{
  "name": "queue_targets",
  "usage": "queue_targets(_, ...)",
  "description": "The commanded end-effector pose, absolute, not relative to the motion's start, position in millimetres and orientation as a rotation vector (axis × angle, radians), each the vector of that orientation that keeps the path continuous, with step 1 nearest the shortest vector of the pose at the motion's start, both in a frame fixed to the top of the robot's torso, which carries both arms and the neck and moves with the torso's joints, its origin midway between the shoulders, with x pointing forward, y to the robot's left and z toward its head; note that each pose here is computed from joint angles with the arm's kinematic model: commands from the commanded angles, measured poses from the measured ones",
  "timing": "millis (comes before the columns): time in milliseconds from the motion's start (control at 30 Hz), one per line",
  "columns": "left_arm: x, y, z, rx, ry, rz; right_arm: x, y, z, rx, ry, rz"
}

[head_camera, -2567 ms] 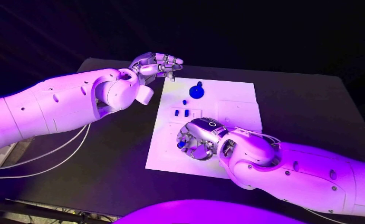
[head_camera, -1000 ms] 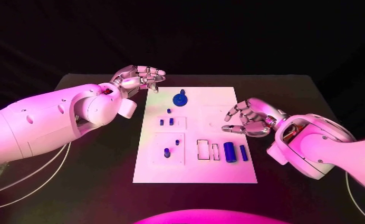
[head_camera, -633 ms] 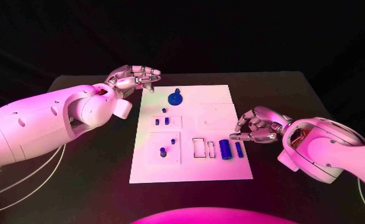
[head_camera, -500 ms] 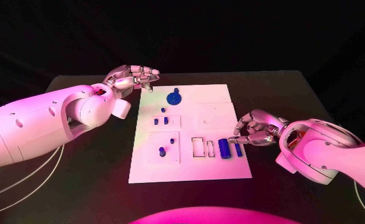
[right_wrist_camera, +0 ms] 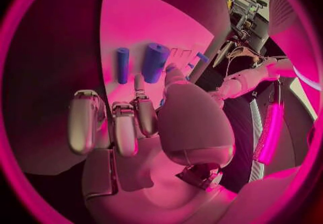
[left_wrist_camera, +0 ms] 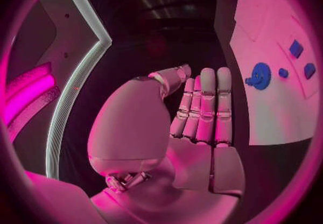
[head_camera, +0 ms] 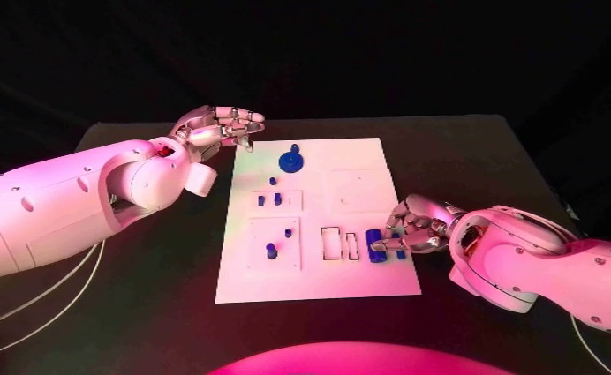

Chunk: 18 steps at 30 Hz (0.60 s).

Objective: Assemble the parts on the task board

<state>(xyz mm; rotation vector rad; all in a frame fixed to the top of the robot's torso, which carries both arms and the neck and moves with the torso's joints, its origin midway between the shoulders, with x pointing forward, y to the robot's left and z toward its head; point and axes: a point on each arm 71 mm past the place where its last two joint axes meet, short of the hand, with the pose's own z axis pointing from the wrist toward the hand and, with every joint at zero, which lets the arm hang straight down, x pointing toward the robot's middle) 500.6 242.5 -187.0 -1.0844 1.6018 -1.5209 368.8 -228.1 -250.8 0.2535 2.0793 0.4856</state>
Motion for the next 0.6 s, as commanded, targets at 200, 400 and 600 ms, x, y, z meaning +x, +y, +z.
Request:
queue_targets(200, 499.8, 240.4, -185.4, -1.074, 1.599, -1.545, 369, -221, -258, 0.191, 2.096, 0.435)
queue_targets(400, 499.6, 241.2, -185.5, -1.075, 1.602, -1.544, 370, -218, -266, 0.174, 2.115, 0.412)
queue_targets(600, 499.4, 241.8, -185.5, -1.076, 1.603, -1.544, 370, -216, -272, 0.157, 2.137, 0.384)
